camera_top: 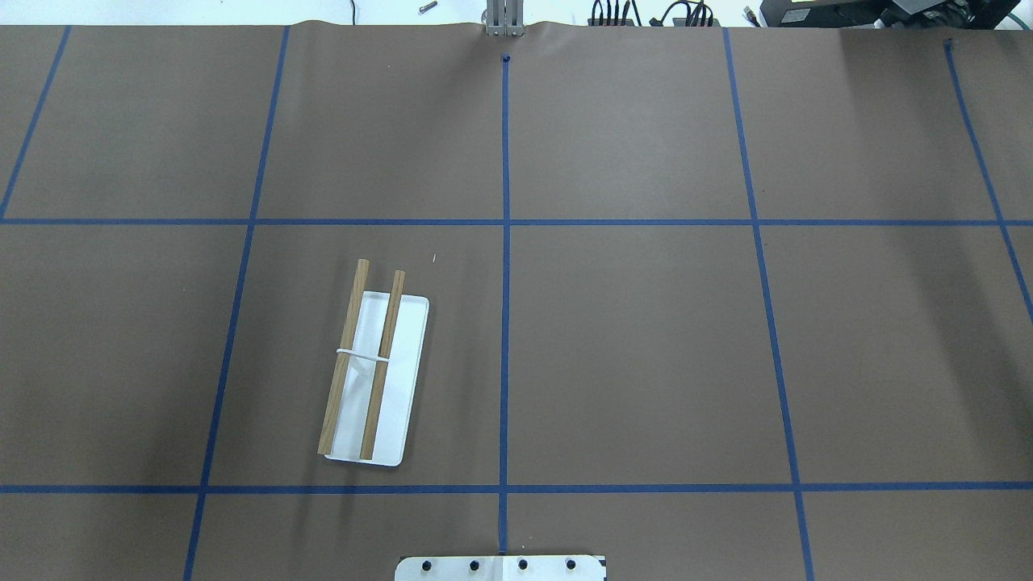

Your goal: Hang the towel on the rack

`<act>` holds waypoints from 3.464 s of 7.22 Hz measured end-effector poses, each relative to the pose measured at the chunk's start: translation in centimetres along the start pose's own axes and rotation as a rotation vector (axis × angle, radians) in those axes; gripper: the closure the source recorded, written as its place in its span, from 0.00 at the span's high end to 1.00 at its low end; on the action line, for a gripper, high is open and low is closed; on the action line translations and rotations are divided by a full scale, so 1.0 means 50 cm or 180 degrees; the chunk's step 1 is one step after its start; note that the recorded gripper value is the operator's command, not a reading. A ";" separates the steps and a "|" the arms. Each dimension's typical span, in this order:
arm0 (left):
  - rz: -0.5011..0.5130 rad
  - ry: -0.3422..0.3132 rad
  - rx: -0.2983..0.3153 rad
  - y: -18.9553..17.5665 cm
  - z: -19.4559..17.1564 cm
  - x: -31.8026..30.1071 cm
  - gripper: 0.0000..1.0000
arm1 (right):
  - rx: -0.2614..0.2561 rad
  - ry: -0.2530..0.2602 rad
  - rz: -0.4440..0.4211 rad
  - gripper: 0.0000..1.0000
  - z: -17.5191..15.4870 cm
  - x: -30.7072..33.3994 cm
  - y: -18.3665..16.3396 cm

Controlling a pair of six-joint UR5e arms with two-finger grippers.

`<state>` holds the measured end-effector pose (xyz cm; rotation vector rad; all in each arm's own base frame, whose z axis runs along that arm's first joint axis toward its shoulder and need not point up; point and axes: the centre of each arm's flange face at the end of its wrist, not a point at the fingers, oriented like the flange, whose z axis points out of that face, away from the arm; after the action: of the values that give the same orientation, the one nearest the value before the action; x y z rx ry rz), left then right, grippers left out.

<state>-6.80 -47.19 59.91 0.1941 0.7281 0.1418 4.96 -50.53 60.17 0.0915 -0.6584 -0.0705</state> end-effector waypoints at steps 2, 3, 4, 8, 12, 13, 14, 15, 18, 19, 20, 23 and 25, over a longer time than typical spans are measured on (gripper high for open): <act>0.0134 -0.0003 0.0154 -0.047 -0.028 0.022 0.99 | 0.0238 0.0077 -0.0171 1.00 -0.029 -0.027 -0.032; 0.0289 -0.0015 0.0325 -0.073 -0.043 0.033 0.99 | 0.0341 0.0146 -0.0223 1.00 -0.031 -0.024 -0.042; 0.0477 -0.0031 0.0540 -0.104 -0.054 0.041 0.99 | 0.0360 0.0167 -0.0240 1.00 -0.017 -0.013 -0.044; 0.0669 -0.0027 0.0756 -0.134 -0.052 0.039 0.99 | 0.0307 0.0244 -0.0505 1.00 0.204 0.005 -0.050; 0.0673 -0.0027 0.0758 -0.132 -0.051 0.039 0.99 | 0.0199 0.0722 -0.0677 0.83 0.379 0.018 -0.049; 0.0677 -0.0027 0.0760 -0.132 -0.051 0.039 0.99 | 0.0151 0.0831 -0.0698 0.67 0.404 0.022 -0.060; 0.0679 -0.0027 0.0761 -0.132 -0.052 0.039 0.99 | 0.0115 0.0884 -0.0710 0.66 0.418 0.026 -0.066; 0.0680 -0.0027 0.0761 -0.133 -0.052 0.040 0.99 | 0.0088 0.0924 -0.0718 0.61 0.428 0.031 -0.066; 0.0681 -0.0026 0.0761 -0.134 -0.051 0.041 0.99 | 0.0067 0.0982 -0.0738 0.27 0.435 0.037 -0.064; 0.0683 -0.0026 0.0764 -0.135 -0.052 0.041 0.99 | 0.0066 0.0986 -0.0741 0.05 0.435 0.037 -0.064; 0.0683 -0.0026 0.0765 -0.137 -0.052 0.041 0.99 | 0.0062 0.0992 -0.0739 0.00 0.436 0.039 -0.062; 0.0679 -0.0027 0.0764 -0.137 -0.053 0.040 0.99 | 0.0070 0.0989 -0.0739 0.00 0.434 0.038 -0.062; 0.0677 -0.0027 0.0762 -0.137 -0.052 0.040 0.99 | 0.0192 0.0913 -0.0692 0.00 0.390 0.037 -0.085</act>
<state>-6.66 -53.11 55.18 0.5008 0.7143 0.2564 -5.72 -56.13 76.20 0.2268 -0.3619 -0.2426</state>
